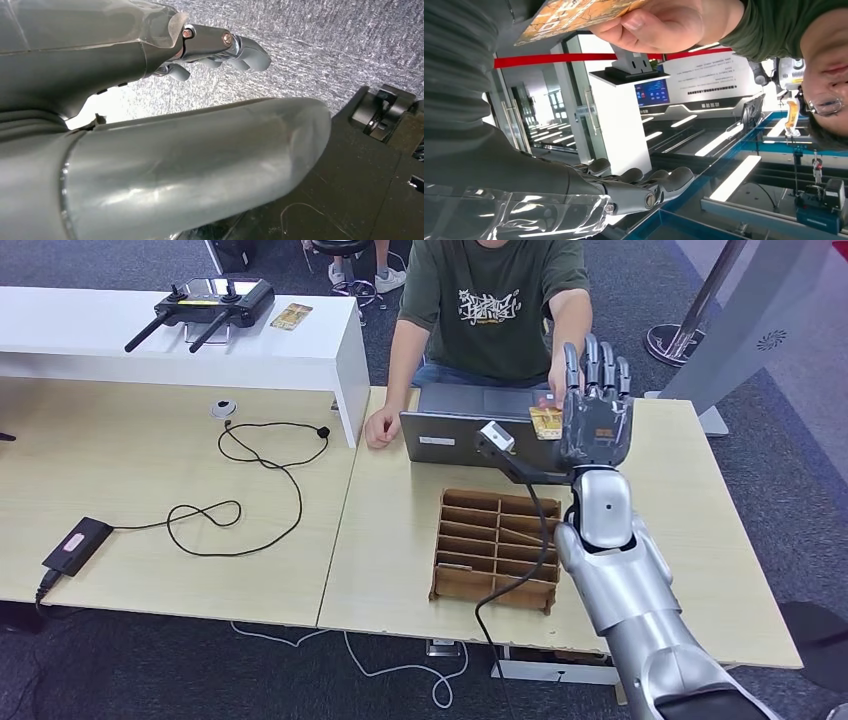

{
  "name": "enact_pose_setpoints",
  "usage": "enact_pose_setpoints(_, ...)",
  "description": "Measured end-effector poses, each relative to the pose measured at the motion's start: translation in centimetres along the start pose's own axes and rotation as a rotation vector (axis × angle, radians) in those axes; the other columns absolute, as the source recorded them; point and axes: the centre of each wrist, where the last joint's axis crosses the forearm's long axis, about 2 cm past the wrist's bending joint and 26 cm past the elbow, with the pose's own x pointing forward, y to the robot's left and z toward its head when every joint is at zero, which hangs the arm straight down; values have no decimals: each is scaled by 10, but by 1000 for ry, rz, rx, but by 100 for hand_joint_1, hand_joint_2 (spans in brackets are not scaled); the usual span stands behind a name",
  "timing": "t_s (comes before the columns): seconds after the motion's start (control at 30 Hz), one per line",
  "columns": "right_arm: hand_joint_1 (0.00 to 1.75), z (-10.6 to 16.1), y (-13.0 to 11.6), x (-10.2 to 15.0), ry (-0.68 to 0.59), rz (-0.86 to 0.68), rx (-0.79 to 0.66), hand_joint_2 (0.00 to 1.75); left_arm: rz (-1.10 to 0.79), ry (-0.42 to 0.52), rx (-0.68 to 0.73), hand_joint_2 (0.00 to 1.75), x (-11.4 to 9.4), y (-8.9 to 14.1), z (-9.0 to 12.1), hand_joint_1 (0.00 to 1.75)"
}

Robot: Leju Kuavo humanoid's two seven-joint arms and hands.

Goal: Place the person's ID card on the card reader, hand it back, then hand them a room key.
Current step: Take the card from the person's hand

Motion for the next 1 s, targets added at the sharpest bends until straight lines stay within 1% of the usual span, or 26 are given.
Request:
enact_pose_setpoints(0.47, 0, 16, -18, -2, 44, -49, -55, 175, 2, 3, 6, 0, -4, 1, 0, 0)
enact_pose_setpoints(0.67, 0, 20, -20, -4, 33, -55, -57, 175, 0, 2, 5, 0, -5, 2, 0, 0)
enact_pose_setpoints(0.7, 7, 21, -21, -4, 30, -56, -56, 175, 0, 2, 5, 0, -5, 2, 0, 0)
enact_pose_setpoints(0.77, 37, 22, -20, -5, 29, -55, -50, 175, 0, 1, 4, 0, -5, 2, 0, 0)
enact_pose_setpoints(0.83, 86, 22, -20, -6, 32, -55, -41, 175, 1, -1, 2, 0, -5, 2, 0, 0)
enact_pose_setpoints(0.87, 107, 22, -20, -7, 35, -56, -38, 175, 2, -1, 1, 0, -5, 2, 0, 0)
enact_pose_setpoints(0.9, 134, 22, -20, -8, 36, -57, -35, 175, 3, -2, 0, 0, -5, 1, 0, 0)
enact_pose_setpoints(0.93, 154, 21, -20, -8, 39, -59, -34, 175, 3, -2, -1, 0, -5, 1, 0, 0)
enact_pose_setpoints(0.97, 166, 21, -20, -9, 41, -60, -33, 175, 3, -3, -2, 0, -5, 1, 0, 0)
enact_pose_setpoints(1.0, 173, 21, -20, -9, 44, -61, -32, 175, 3, -3, -3, 0, -5, 1, 0, 0)
